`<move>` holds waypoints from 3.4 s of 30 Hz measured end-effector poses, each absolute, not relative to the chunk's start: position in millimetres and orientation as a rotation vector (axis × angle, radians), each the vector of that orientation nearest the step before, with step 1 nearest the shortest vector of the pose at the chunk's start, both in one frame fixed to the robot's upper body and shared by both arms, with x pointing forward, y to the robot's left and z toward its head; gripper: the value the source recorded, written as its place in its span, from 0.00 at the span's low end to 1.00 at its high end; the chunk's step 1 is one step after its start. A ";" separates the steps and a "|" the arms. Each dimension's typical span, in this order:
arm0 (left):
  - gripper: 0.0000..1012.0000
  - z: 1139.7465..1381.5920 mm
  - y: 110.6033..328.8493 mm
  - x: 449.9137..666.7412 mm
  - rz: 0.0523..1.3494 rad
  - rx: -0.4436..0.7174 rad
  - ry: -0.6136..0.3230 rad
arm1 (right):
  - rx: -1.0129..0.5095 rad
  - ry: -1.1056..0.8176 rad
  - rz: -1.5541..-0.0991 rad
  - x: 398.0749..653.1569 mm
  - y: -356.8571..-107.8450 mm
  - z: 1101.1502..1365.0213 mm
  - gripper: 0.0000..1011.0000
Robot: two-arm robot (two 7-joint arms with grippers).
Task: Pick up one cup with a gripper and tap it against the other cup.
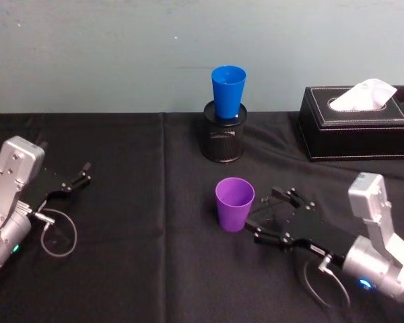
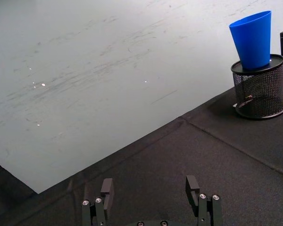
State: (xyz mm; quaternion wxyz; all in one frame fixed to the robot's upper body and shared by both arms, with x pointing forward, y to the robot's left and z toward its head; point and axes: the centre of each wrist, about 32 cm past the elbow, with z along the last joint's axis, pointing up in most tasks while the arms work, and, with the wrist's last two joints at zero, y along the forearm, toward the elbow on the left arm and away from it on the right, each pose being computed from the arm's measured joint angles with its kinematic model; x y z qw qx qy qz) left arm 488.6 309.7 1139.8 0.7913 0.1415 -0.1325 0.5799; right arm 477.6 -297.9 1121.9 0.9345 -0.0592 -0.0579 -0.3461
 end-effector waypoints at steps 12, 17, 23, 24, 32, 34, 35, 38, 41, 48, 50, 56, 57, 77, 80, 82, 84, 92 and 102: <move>0.99 1139.8 309.7 488.6 1.248 0.304 -0.285 | -0.119 -0.084 -0.673 507.3 -270.8 1118.3 0.99; 0.99 1139.8 309.7 488.6 1.248 0.305 -0.285 | -0.118 -0.077 -0.672 512.1 -265.2 1115.9 0.99; 0.99 1139.8 309.6 488.6 1.248 0.304 -0.285 | -0.110 -0.068 -0.678 517.8 -259.7 1113.2 0.99; 0.99 1139.8 309.7 488.6 1.248 0.304 -0.285 | -0.108 -0.066 -0.679 518.9 -258.8 1112.4 0.99; 0.99 1139.8 309.7 488.6 1.248 0.304 -0.285 | -0.104 -0.064 -0.679 520.0 -257.8 1111.6 0.99; 0.99 1139.8 309.6 488.6 1.248 0.304 -0.285 | -0.104 -0.065 -0.679 520.0 -257.8 1111.7 0.99; 0.99 1139.8 309.7 488.6 1.248 0.304 -0.285 | -0.104 -0.065 -0.679 520.0 -257.9 1111.7 0.99; 0.99 1139.8 309.7 488.6 1.248 0.305 -0.285 | -0.104 -0.065 -0.679 519.9 -258.0 1111.8 0.98; 0.99 1139.8 309.7 488.6 1.248 0.304 -0.285 | -0.104 -0.066 -0.679 519.8 -258.1 1112.0 0.92; 0.99 1139.8 309.7 488.6 1.248 0.304 -0.285 | -0.104 -0.066 -0.678 519.5 -258.0 1112.0 0.78; 0.99 1139.8 309.6 488.6 1.248 0.304 -0.285 | -0.104 -0.066 -0.678 519.5 -258.0 1112.0 0.77; 0.99 1139.8 309.7 488.6 1.248 0.304 -0.285 | -0.098 -0.074 -0.678 518.5 -258.3 1118.3 0.74; 0.99 1139.8 309.7 488.6 1.248 0.304 -0.285 | -0.097 -0.076 -0.679 518.4 -258.7 1120.5 0.74; 0.99 1139.8 309.7 488.6 1.248 0.304 -0.285 | -0.072 -0.071 -0.681 514.0 -272.1 1227.0 0.72; 0.99 1139.8 309.7 488.6 1.248 0.304 -0.285 | -0.070 -0.071 -0.678 514.0 -271.0 1229.2 0.72; 0.99 1139.8 309.7 488.6 1.248 0.304 -0.285 | -0.069 -0.070 -0.675 514.5 -269.7 1230.4 0.72; 0.99 1139.8 309.6 488.6 1.248 0.304 -0.285 | -0.070 -0.071 -0.671 514.9 -268.6 1230.9 0.72; 0.99 1139.8 309.7 488.6 1.248 0.304 -0.285 | -0.070 -0.071 -0.670 515.1 -268.4 1231.0 0.72; 0.99 1139.8 309.7 488.6 1.248 0.304 -0.285 | -0.069 -0.070 -0.672 515.0 -268.6 1230.9 0.72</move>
